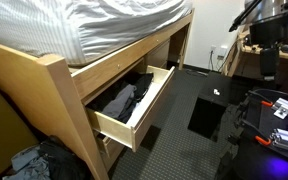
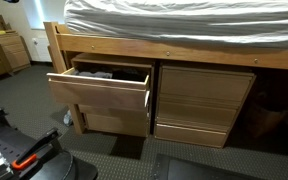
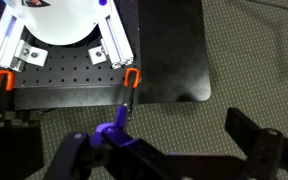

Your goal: Close the top drawer on the right

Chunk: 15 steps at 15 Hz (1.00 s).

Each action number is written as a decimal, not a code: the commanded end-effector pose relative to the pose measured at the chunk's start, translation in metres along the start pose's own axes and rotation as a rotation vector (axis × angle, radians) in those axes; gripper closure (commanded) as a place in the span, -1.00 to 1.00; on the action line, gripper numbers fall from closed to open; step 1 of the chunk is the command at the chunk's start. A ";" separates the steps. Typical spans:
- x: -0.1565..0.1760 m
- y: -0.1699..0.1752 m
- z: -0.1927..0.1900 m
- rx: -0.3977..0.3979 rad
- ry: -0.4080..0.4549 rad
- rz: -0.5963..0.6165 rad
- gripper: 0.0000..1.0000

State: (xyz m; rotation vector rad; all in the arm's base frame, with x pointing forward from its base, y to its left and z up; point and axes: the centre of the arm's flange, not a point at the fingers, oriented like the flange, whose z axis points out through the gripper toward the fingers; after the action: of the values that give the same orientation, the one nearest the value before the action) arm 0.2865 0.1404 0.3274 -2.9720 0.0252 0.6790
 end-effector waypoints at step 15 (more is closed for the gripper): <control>0.073 -0.018 0.090 -0.093 0.295 0.529 -1.00</control>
State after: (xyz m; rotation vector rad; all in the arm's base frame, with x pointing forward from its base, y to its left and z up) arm 0.3138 0.1668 0.2168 -3.1380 0.8429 0.2722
